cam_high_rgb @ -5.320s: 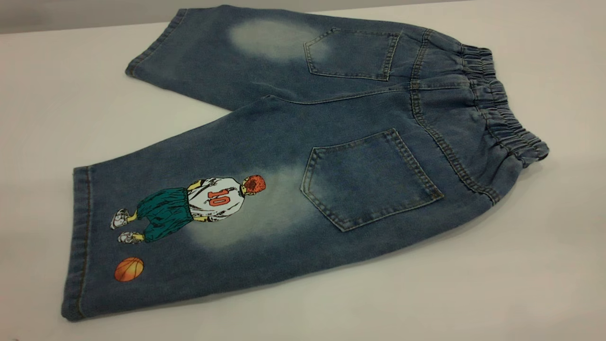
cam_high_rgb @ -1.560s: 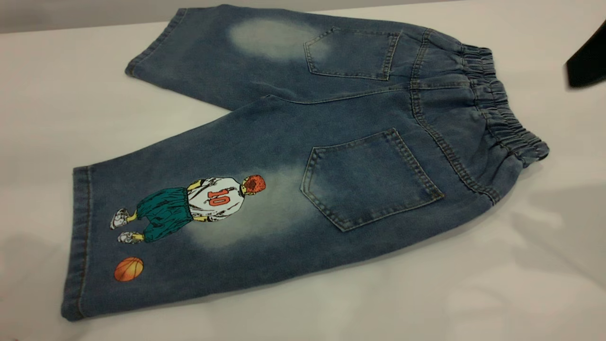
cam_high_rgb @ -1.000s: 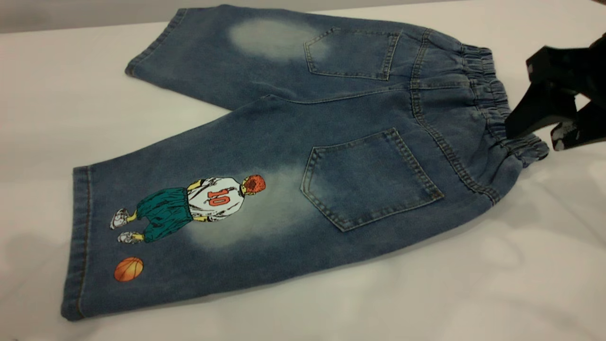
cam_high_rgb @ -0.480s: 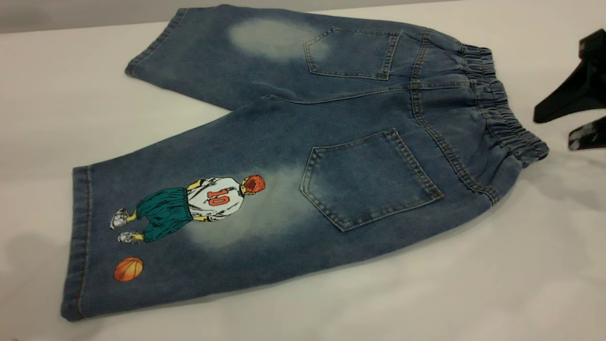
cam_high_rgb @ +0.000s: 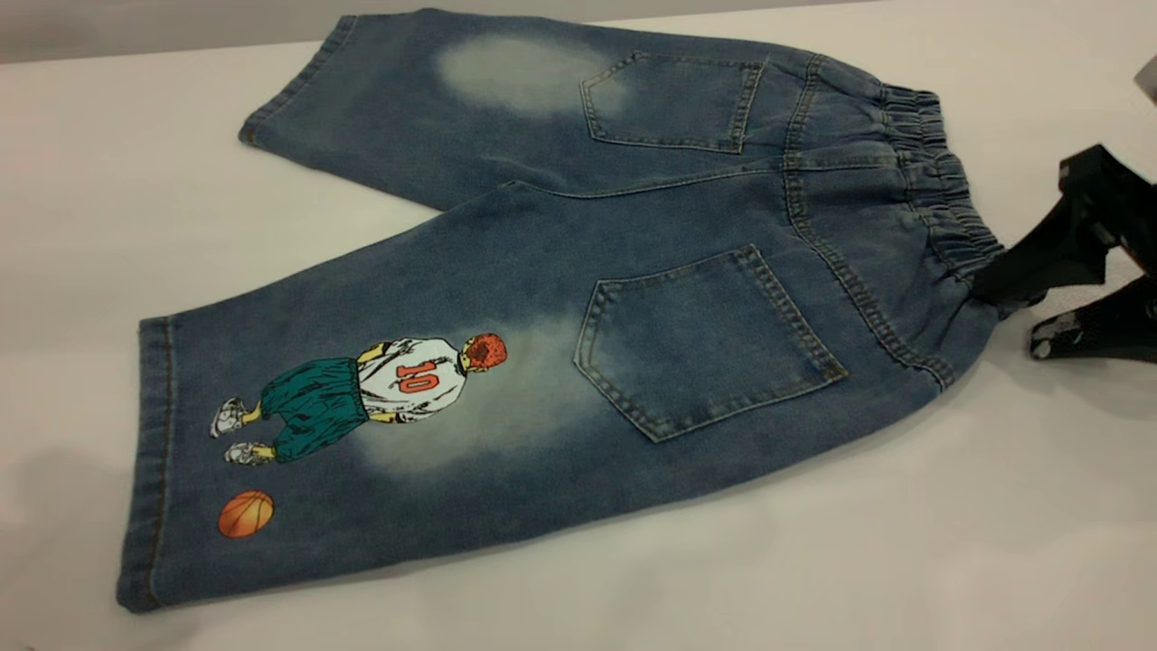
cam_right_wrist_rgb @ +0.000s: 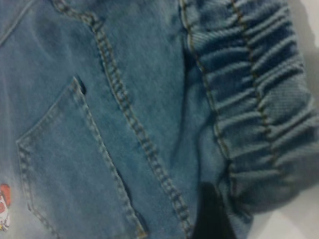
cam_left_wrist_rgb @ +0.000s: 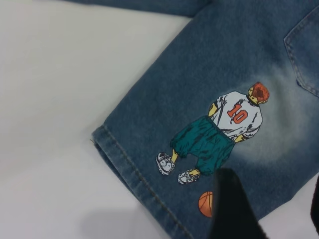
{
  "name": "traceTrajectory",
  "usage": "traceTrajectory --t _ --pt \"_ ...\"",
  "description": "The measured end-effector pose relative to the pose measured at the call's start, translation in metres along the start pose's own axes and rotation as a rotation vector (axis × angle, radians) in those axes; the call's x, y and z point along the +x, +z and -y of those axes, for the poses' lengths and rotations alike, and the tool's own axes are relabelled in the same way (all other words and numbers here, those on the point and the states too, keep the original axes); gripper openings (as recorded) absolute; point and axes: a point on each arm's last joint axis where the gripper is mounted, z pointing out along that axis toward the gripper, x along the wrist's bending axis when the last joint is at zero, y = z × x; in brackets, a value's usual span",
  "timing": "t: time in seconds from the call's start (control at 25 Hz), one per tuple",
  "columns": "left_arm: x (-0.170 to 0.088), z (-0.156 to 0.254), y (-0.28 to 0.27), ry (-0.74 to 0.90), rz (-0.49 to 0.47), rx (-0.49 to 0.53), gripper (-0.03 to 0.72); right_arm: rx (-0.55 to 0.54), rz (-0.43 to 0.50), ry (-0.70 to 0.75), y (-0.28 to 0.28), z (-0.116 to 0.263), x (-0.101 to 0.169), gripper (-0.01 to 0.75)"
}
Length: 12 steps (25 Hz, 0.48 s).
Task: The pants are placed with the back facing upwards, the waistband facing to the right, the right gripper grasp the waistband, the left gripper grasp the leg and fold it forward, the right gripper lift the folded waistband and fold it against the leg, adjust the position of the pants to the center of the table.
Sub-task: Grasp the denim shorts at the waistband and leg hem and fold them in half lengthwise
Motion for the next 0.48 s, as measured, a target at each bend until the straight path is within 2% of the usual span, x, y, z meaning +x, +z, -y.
traceTrajectory --t 0.24,0.48 --pt "0.000 0.001 0.000 0.003 0.005 0.008 0.363 -0.022 -0.073 -0.027 0.005 -0.005 0.003 0.408" --pt "0.000 0.001 0.000 0.007 0.001 0.010 0.363 -0.009 -0.073 -0.051 0.011 -0.006 -0.001 0.408"
